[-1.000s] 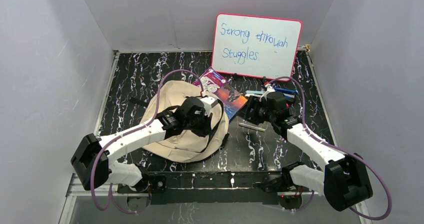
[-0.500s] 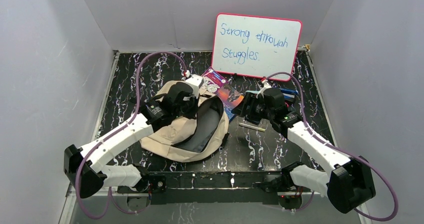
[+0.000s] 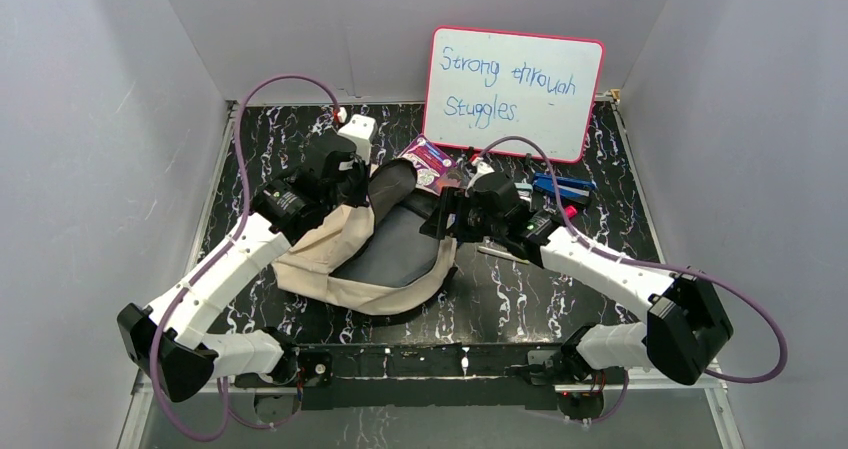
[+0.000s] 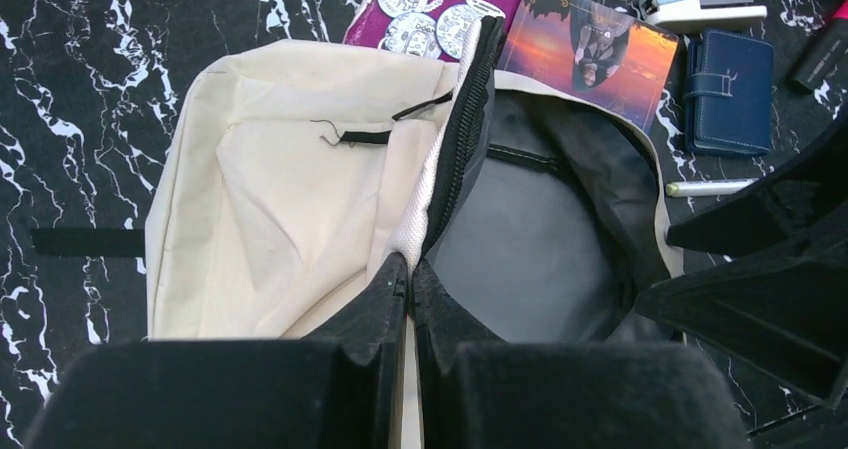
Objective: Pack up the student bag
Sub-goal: Unzip the student bag at the center of the board.
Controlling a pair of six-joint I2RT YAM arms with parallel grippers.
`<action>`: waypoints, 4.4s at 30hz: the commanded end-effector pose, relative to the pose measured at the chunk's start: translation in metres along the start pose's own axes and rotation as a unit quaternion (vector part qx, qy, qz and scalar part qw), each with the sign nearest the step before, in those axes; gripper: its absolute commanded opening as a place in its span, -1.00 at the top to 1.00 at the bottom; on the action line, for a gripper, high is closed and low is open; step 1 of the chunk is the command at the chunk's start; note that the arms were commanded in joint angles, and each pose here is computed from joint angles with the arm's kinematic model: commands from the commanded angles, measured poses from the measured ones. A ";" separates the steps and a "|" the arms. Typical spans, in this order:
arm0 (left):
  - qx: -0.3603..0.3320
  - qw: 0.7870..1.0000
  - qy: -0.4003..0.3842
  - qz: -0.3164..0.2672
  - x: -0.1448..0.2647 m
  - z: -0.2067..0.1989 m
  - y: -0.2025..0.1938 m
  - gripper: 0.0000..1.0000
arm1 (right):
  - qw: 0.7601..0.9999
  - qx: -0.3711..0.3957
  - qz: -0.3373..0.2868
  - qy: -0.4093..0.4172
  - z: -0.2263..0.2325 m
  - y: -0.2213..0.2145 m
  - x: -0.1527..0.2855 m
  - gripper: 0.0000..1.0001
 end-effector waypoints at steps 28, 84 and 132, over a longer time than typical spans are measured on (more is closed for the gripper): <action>-0.063 0.980 -0.188 0.006 -0.001 -0.028 -0.033 1.00 | 0.969 -0.231 -0.065 0.065 0.065 0.054 -0.028 -0.55; -0.104 0.986 -0.116 0.052 -0.035 -0.049 -0.045 0.88 | 0.968 -0.209 -0.071 0.117 0.074 0.057 -0.024 0.96; 0.004 0.960 0.251 -0.127 0.117 0.070 0.061 1.00 | 0.990 0.036 0.049 0.125 0.093 0.077 -0.108 1.00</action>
Point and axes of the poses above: each gripper's point midway between its finger pads, its own x axis back along the fingers, its own z axis along the line the jaws close on, y = z × x, the point moved 8 cm from there along x, back along the fingers, and after that the axes turned 4 degrees about -x, right-handed, at the moved point
